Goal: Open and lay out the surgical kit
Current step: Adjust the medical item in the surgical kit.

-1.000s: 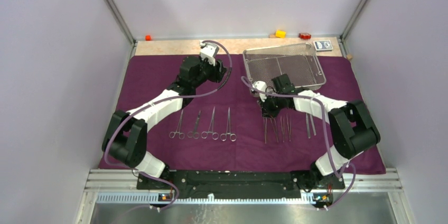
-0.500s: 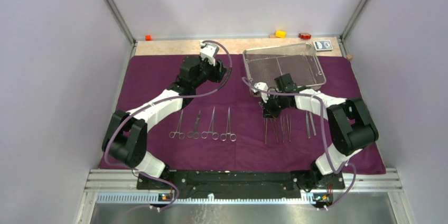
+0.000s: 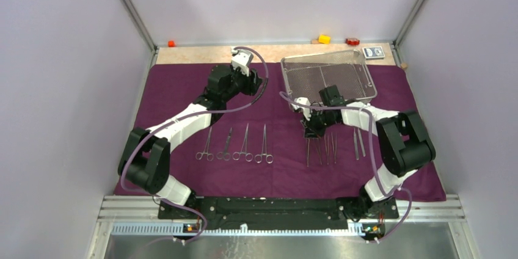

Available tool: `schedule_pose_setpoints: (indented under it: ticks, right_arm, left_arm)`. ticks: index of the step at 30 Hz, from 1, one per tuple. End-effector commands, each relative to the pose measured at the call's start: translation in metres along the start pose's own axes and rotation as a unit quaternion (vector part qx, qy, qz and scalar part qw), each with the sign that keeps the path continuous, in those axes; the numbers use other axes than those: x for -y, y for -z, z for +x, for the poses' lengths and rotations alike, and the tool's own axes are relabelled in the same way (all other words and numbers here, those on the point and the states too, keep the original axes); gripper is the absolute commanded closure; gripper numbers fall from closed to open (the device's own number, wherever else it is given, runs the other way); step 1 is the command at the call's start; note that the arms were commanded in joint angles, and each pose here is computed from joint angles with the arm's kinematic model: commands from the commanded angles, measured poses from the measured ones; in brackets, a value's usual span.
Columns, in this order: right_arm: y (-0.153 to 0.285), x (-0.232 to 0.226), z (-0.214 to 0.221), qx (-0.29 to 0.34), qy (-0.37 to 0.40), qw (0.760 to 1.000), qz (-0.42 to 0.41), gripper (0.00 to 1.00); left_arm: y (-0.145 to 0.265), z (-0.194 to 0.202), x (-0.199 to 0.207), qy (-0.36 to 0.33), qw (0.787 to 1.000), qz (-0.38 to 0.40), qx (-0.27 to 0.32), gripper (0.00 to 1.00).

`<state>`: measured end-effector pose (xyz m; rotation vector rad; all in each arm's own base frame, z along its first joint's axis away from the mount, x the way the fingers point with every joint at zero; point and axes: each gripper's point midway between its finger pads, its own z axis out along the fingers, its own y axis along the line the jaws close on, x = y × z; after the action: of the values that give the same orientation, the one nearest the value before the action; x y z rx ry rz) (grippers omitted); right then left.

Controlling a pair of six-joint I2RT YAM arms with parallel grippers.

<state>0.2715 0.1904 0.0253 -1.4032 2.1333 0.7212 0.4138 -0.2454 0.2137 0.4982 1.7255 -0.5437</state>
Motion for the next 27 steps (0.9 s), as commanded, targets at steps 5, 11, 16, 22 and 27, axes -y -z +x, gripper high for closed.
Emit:
schedule_pose_setpoints:
  ticks: [5,11,16,22,27]
  right_arm:
    - [0.004,0.009,-0.014,0.016,0.038,0.999,-0.025,0.95]
    - [0.010,0.010,-0.019,0.023,0.046,0.998,-0.031,0.93]
    - [0.014,0.009,-0.023,0.027,0.056,0.998,-0.032,0.91]
    - [0.019,0.008,-0.030,0.033,0.041,0.998,-0.027,0.86]
    - [0.024,0.010,-0.034,0.033,0.011,0.999,-0.007,0.78]
  left_arm:
    - [-0.002,-0.011,0.000,-0.004,1.000,0.004,0.021,0.44]
    - [-0.003,-0.009,0.000,-0.004,1.000,0.004,0.019,0.44]
    - [-0.004,-0.009,-0.001,-0.003,1.000,0.004,0.018,0.44]
    - [-0.005,-0.009,0.000,-0.003,1.000,0.005,0.017,0.44]
    - [-0.006,-0.008,0.001,-0.001,1.000,0.007,0.015,0.44]
